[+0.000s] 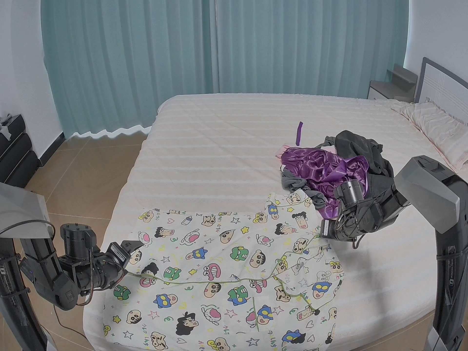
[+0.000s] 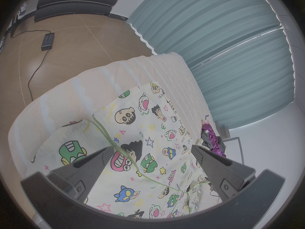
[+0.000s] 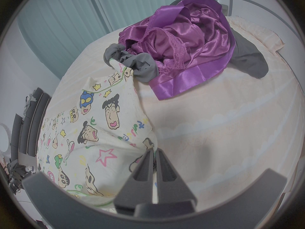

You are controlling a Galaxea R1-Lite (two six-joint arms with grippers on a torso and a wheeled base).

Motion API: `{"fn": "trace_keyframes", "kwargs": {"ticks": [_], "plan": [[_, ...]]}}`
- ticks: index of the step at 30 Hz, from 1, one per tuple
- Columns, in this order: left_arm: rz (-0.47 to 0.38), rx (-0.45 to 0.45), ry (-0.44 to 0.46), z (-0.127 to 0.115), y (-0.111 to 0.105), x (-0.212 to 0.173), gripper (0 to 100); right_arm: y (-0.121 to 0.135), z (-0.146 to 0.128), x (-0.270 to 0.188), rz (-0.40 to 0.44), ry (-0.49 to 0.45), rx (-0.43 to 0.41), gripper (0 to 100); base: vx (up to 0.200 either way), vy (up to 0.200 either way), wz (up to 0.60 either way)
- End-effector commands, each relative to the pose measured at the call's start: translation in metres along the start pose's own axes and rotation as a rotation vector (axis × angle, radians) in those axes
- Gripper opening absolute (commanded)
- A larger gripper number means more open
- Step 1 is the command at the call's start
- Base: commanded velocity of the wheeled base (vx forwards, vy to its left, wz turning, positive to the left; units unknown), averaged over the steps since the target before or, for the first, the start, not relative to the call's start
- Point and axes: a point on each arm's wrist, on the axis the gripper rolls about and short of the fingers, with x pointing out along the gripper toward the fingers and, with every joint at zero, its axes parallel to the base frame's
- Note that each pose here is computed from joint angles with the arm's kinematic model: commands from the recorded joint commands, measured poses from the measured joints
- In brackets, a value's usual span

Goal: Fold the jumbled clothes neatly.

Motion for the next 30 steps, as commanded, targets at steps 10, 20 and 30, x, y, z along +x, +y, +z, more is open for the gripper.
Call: {"fn": "trace_keyframes", "kwargs": {"ticks": [10, 20, 30], "plan": [[0.001, -0.001, 0.001, 0.0, 0.0, 0.0, 100, 0.013, 0.033, -0.002, 0.058, -0.12, 0.098, 100, 0.0, 0.0, 0.0], [0.004, -0.003, 0.002, 0.0, 0.001, 0.0, 100, 0.038, 0.033, 0.062, 0.03, -0.181, 0.191, 100, 0.0, 0.0, 0.0], [0.007, -0.004, 0.003, 0.0, 0.002, 0.001, 100, 0.045, 0.043, 0.075, 0.059, -0.233, 0.22, 0, 0.0, 0.0, 0.0]]}}
